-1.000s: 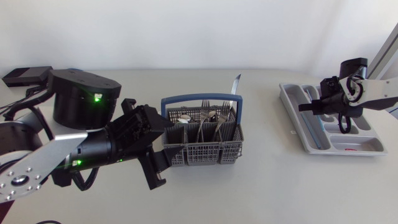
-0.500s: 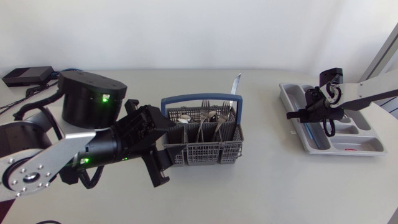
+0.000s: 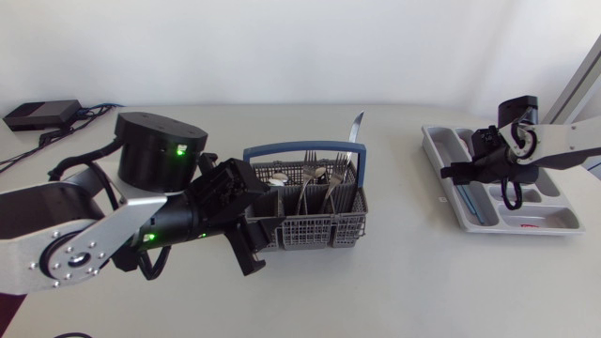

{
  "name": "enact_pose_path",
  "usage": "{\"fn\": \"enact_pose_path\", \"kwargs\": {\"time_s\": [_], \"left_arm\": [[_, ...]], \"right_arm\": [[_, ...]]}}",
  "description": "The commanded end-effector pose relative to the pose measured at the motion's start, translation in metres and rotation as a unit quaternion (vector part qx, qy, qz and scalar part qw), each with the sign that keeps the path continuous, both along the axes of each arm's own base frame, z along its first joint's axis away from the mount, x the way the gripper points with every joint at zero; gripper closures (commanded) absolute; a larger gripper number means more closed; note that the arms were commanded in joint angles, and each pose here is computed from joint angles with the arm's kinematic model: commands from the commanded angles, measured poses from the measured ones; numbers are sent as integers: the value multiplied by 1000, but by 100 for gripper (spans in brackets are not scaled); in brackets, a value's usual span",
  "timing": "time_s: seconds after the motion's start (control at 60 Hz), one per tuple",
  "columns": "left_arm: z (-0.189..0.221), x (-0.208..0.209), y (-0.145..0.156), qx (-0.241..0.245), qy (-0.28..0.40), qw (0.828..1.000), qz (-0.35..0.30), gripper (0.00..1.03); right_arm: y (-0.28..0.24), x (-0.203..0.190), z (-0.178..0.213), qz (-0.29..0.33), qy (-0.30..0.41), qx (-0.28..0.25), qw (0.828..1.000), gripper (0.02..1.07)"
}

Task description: Sort the cutlery from the basket into the organizer compartments.

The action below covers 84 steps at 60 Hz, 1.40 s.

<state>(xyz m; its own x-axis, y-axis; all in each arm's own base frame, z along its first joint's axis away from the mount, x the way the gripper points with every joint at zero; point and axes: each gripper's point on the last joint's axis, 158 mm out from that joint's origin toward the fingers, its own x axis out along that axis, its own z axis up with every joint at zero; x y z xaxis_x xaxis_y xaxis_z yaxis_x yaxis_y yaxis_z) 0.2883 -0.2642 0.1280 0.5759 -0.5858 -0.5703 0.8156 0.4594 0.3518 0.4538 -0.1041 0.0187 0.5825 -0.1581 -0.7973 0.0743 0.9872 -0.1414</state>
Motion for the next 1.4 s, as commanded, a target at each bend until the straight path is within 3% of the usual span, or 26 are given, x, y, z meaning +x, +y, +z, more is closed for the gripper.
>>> {"fn": "enact_pose_path", "kwargs": {"time_s": [0.0, 0.25, 0.55, 1.383], "left_arm": [[9, 13, -7, -19, -1, 1000, 14, 34], [9, 30, -22, -46, 7, 998, 29, 34], [-2, 48, -33, -71, 2, 996, 61, 35], [-20, 100, -62, -104, -43, 985, 134, 35]], "right_arm": [[7, -11, 23, 15, -26, -5, 1000, 43], [33, -40, 66, 47, -71, -5, 996, 43], [61, -64, 86, 78, -94, 2, 992, 43], [82, -80, 86, 104, -106, 9, 989, 43]]}}
